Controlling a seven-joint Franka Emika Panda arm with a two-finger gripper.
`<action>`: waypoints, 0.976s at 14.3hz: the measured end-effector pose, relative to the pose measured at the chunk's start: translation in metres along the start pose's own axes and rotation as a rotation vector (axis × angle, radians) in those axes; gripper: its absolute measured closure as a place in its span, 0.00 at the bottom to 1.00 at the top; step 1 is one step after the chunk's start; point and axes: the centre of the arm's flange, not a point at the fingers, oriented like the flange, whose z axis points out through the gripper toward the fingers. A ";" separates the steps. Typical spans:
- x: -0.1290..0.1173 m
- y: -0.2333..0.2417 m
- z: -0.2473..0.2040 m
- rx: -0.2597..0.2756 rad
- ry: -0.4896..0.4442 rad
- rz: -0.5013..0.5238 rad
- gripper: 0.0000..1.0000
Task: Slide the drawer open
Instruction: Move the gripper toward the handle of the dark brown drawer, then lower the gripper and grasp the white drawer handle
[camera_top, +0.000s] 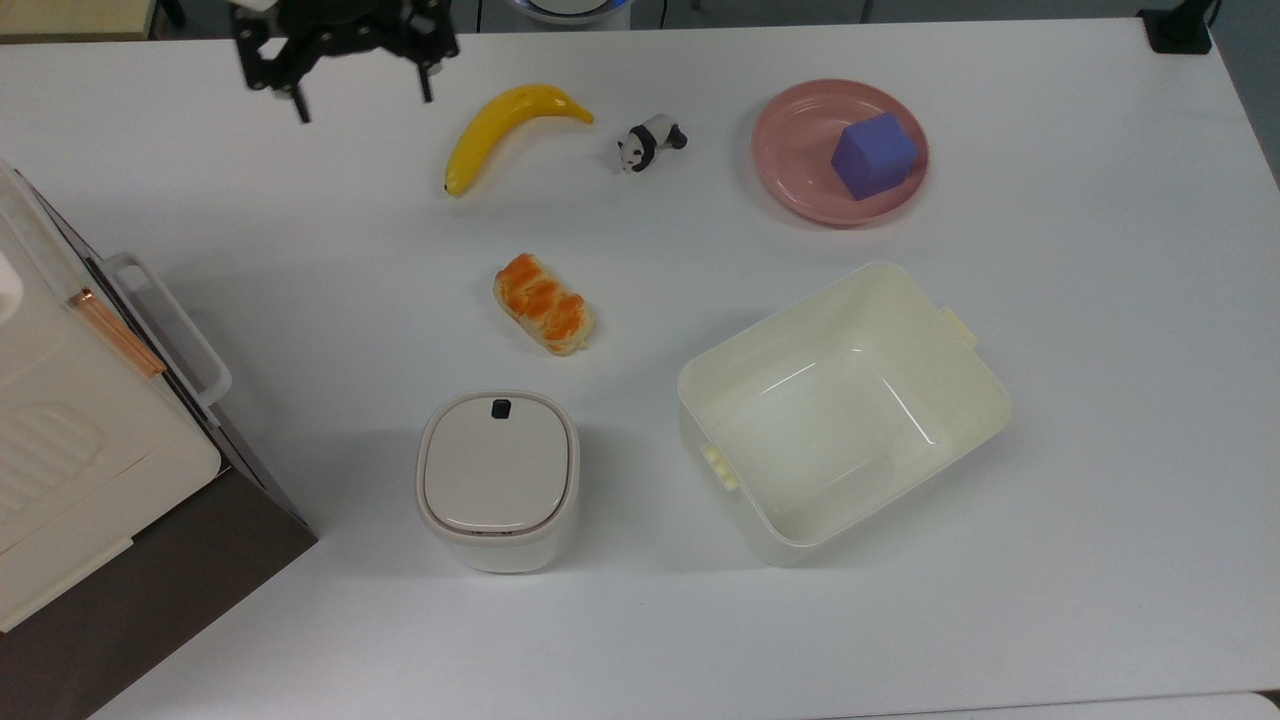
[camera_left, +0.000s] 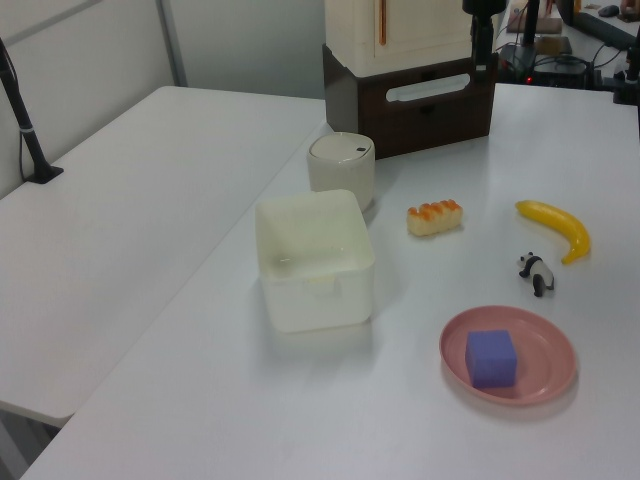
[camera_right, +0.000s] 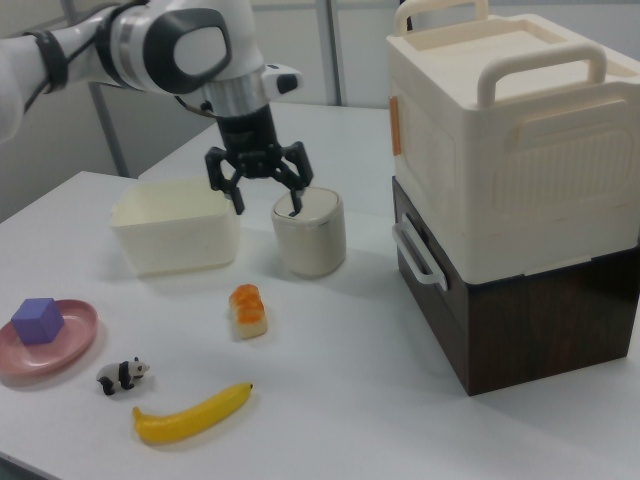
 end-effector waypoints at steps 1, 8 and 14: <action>0.001 0.008 0.004 -0.013 0.009 -0.019 0.00; 0.011 0.060 0.063 -0.179 0.041 -0.133 0.00; 0.028 0.082 0.108 -0.297 0.053 -0.265 0.00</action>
